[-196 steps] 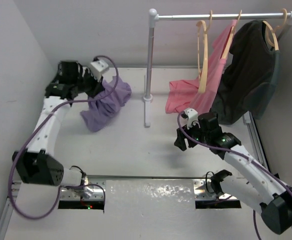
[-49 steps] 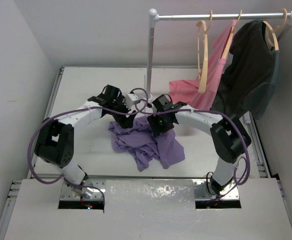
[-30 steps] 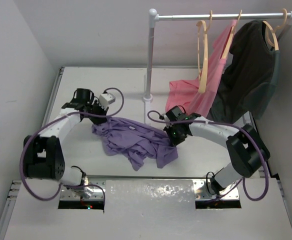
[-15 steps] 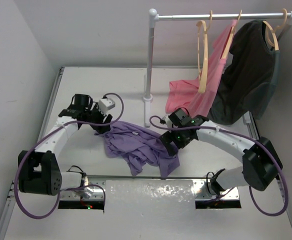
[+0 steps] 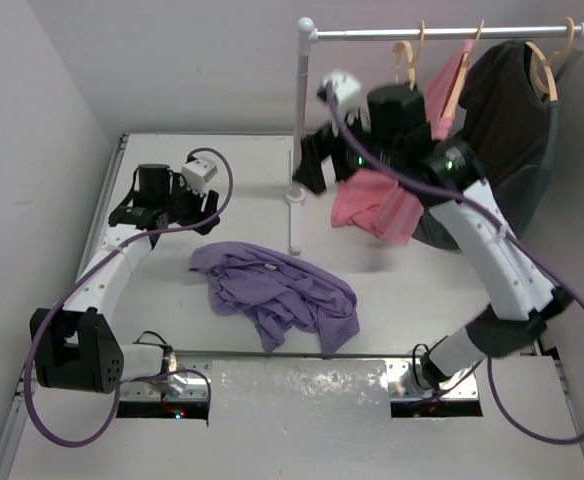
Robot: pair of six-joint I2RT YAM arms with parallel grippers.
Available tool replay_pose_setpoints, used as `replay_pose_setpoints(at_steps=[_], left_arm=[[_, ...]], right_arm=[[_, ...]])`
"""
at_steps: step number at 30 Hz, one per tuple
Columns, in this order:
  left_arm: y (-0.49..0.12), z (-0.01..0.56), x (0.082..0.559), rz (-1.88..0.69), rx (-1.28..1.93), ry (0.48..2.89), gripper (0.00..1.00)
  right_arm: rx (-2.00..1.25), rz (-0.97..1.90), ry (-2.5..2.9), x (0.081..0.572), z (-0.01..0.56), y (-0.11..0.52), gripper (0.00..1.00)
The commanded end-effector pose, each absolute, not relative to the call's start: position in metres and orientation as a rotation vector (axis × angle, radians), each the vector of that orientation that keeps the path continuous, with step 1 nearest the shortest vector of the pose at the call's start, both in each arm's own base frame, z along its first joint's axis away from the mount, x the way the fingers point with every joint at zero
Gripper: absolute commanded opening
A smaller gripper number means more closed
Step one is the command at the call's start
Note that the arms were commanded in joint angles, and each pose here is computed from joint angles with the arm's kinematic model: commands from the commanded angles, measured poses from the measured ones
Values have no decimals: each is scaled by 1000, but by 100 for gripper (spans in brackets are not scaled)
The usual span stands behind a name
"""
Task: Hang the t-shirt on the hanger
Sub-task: Pick up the hanger from the clothesline.
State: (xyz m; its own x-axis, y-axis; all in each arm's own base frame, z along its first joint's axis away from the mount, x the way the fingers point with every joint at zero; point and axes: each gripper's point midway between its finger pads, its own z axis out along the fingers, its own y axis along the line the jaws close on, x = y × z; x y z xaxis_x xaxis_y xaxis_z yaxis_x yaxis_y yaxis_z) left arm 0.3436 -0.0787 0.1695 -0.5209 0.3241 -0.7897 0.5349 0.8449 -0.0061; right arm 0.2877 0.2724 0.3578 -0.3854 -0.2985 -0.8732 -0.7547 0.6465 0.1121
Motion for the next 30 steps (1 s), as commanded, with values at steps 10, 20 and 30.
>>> replay_pose_setpoints(at_steps=[10,20,30], left_arm=[[-79,190,330,-320,550,2095,58],[-80,187,320,-330,568,2084,58],[-82,180,316,-349,574,2084,58]], right_arm=[[-110,11,1690,420,477,110,82],[-120,-156,1680,434,474,76,83],[-128,-152,1738,469,451,32,84]])
